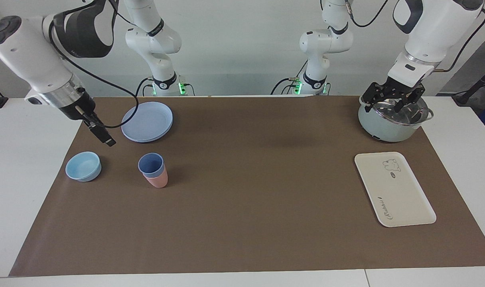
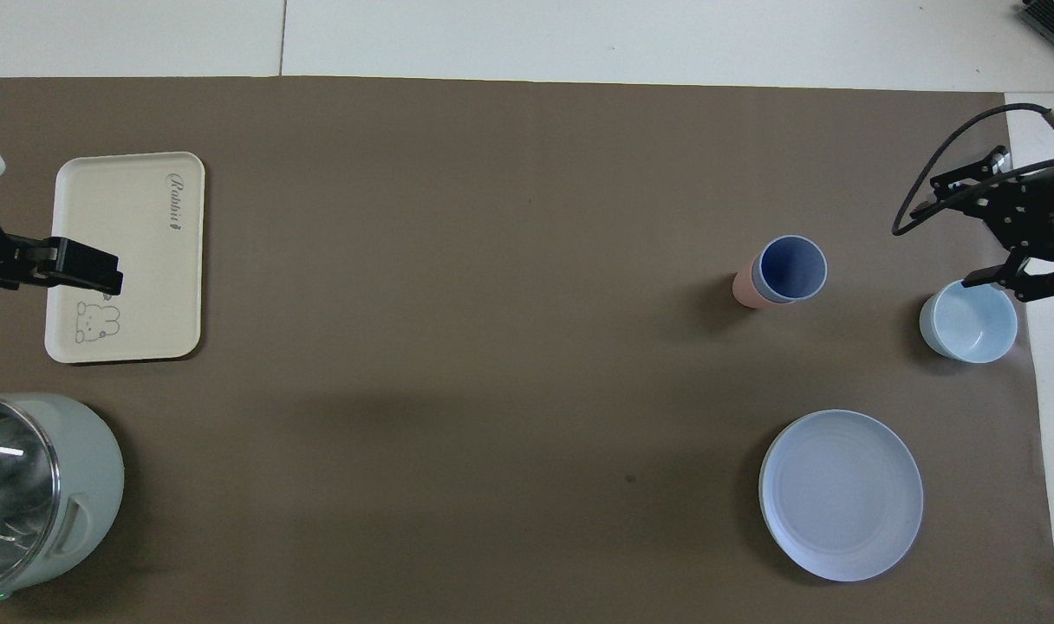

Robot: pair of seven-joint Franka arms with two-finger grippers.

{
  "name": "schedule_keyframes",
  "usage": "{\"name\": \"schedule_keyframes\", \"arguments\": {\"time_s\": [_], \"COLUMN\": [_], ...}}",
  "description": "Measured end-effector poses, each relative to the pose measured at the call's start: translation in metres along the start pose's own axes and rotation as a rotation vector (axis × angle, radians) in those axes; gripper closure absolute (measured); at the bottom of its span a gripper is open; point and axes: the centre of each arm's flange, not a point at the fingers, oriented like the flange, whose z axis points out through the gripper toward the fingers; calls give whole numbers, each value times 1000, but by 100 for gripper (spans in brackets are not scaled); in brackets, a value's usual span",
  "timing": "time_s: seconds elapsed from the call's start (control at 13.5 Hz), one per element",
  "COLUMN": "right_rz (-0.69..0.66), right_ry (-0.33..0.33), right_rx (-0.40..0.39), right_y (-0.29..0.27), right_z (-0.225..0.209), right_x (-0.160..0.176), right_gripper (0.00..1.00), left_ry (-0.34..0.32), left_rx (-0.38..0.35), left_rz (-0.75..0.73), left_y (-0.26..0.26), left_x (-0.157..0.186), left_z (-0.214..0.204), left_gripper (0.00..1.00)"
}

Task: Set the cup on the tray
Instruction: 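Open the right gripper and move it toward the nested pink and blue cups, then lower the right gripper around the nested cups and close it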

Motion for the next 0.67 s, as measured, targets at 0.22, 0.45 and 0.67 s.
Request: {"name": "schedule_keyframes", "arguments": {"time_s": [0.22,0.45,0.67], "right_rz": [65,112,183], "right_ry": [-81,-165,-239], "right_rx": [12,20,25], "right_y": [2,-7,-8], "right_z": [43,84,119], "right_x": [40,54,72], "right_gripper": [6,6,6], "left_ry": [-9,-10,-10], "left_rx": [-1,-1,-1], "left_rz": [16,16,20], "left_y": [0,0,1], "left_x": [3,3,3], "left_z": [5,6,6], "left_gripper": [0,0,0]}}
